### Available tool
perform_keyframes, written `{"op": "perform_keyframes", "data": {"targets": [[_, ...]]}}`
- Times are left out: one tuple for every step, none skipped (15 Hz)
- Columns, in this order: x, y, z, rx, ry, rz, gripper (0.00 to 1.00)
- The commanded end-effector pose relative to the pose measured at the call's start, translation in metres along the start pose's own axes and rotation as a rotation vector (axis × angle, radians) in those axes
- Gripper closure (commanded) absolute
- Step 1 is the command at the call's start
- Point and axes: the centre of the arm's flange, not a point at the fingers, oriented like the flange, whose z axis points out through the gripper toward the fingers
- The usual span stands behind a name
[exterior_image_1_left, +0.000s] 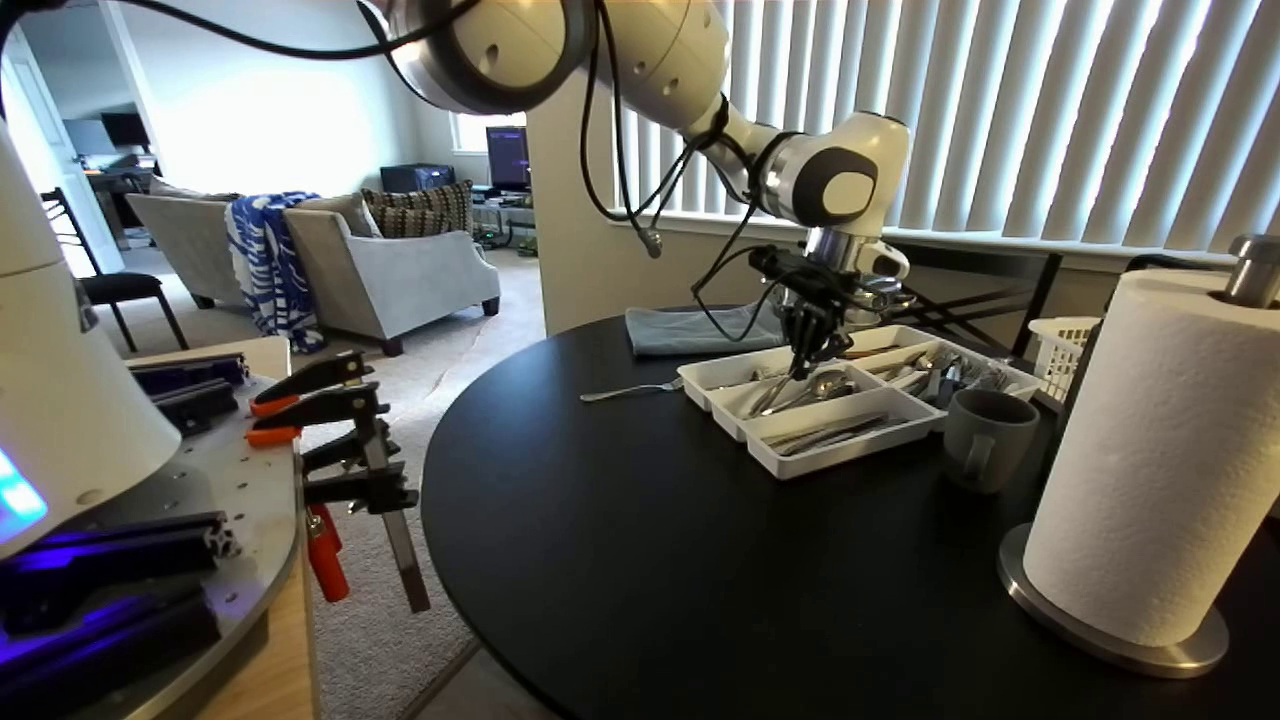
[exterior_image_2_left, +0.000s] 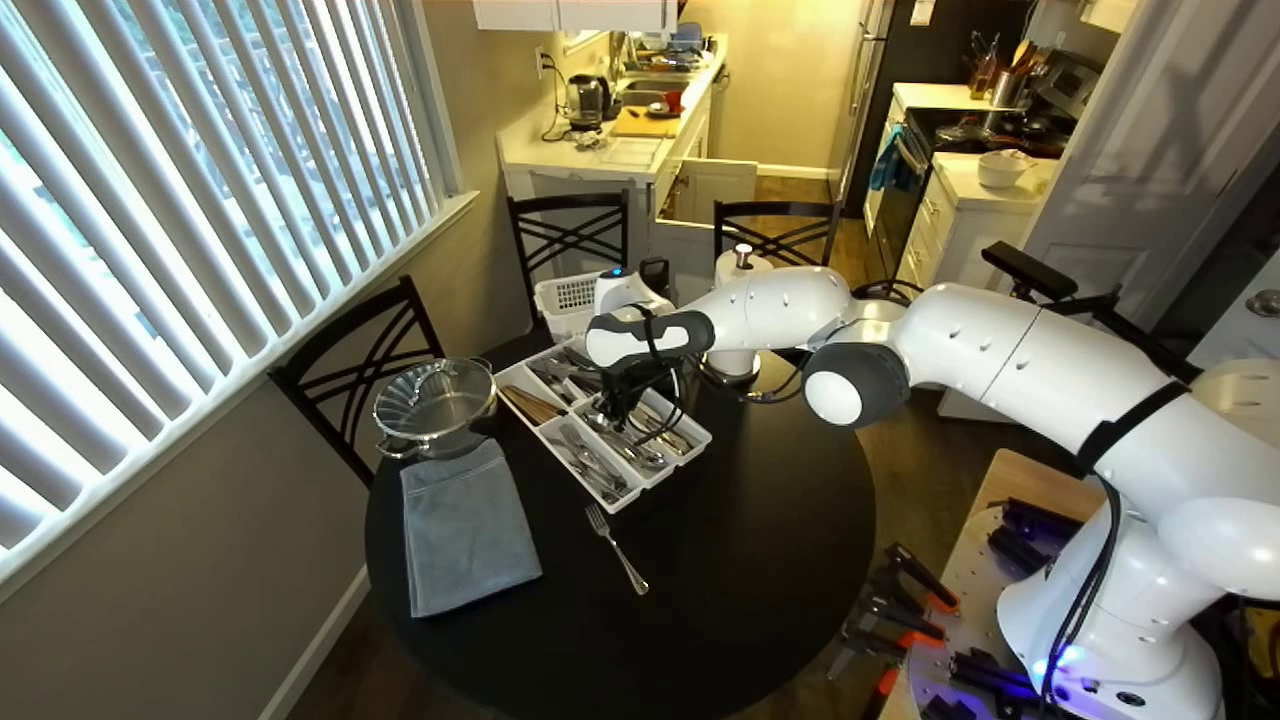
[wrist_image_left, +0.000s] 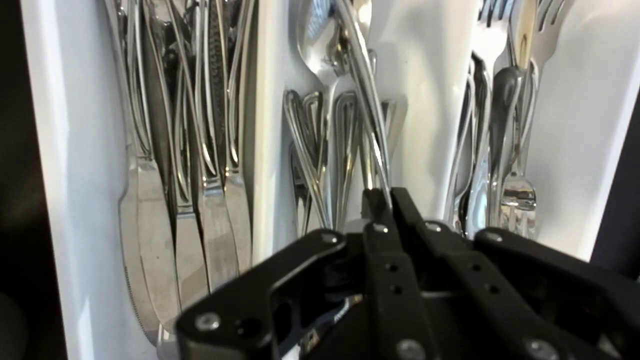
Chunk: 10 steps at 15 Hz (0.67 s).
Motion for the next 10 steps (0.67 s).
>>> {"op": "perform_keyframes", "data": {"targets": [[0.033, 0.000, 0.012, 0.022, -0.038, 0.028, 0.98], [0.034, 0.000, 0.014, 0.021, -0.044, 0.034, 0.98], [0.035, 0.001, 0.016, 0.022, -0.048, 0.045, 0.98], [0.037, 0.001, 0.020, 0.018, -0.052, 0.063, 0.98], [0.040, 0.001, 0.025, 0.018, -0.055, 0.084, 0.98], [0.042, 0.000, 0.029, 0.018, -0.054, 0.103, 0.98], [0.046, -0.001, 0.033, 0.014, -0.057, 0.126, 0.98], [0.047, -0.002, 0.035, 0.008, -0.055, 0.141, 0.98], [0.048, -0.005, 0.036, -0.003, -0.049, 0.150, 0.98], [0.049, -0.007, 0.035, -0.013, -0.048, 0.156, 0.98]]}}
